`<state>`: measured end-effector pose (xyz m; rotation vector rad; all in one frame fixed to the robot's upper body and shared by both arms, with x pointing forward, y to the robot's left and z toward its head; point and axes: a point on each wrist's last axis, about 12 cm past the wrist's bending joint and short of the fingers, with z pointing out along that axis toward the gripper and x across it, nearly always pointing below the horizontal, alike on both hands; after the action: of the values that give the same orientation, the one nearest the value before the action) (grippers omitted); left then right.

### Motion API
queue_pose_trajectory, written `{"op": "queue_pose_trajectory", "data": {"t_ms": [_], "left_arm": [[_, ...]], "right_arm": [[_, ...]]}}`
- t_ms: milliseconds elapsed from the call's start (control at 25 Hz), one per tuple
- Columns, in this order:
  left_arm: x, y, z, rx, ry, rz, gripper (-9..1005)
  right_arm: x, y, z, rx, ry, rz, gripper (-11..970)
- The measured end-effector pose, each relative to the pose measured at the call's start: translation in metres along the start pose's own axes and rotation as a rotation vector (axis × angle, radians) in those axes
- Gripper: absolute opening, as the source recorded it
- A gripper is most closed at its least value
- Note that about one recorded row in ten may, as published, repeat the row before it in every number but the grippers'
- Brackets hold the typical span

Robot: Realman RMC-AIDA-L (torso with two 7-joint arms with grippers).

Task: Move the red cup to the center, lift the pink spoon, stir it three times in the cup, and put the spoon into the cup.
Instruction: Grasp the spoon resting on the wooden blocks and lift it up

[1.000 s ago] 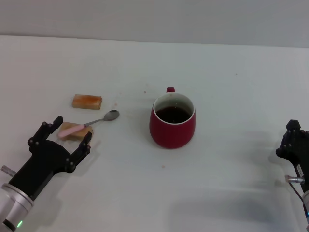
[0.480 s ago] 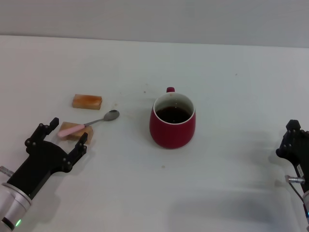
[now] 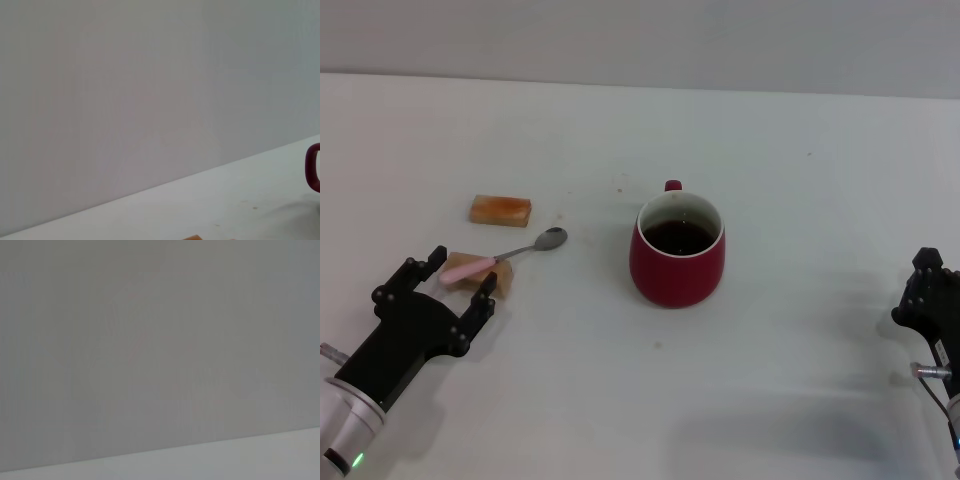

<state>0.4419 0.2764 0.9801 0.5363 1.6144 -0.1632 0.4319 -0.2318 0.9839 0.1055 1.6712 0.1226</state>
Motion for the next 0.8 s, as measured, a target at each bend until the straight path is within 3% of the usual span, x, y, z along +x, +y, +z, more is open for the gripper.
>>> {"op": "queue_pose_trajectory", "data": {"t_ms": [120, 320, 560, 800], "left_arm": [[0.0, 0.0004, -0.0001, -0.001, 0.0, 0.0, 723], [0.0, 0.0, 0.0002, -0.002, 0.0, 0.0, 504], [-0.0011, -0.0002, -0.0007, 0.005, -0.011, 0.018, 486], [-0.0036, 0.003, -0.0027, -0.043, -0.036, 0.067, 326]], "right_arm": [[0.0, 0.0001, 0.0001, 0.0, 0.0, 0.0, -1], [-0.0001, 0.0001, 0.0001, 0.0, 0.0, 0.0, -1], [-0.0002, 0.0002, 0.0003, -0.001, -0.001, 0.0, -1], [-0.0003, 0.0003, 0.0006, -0.002, -0.001, 0.0, 0]]}}
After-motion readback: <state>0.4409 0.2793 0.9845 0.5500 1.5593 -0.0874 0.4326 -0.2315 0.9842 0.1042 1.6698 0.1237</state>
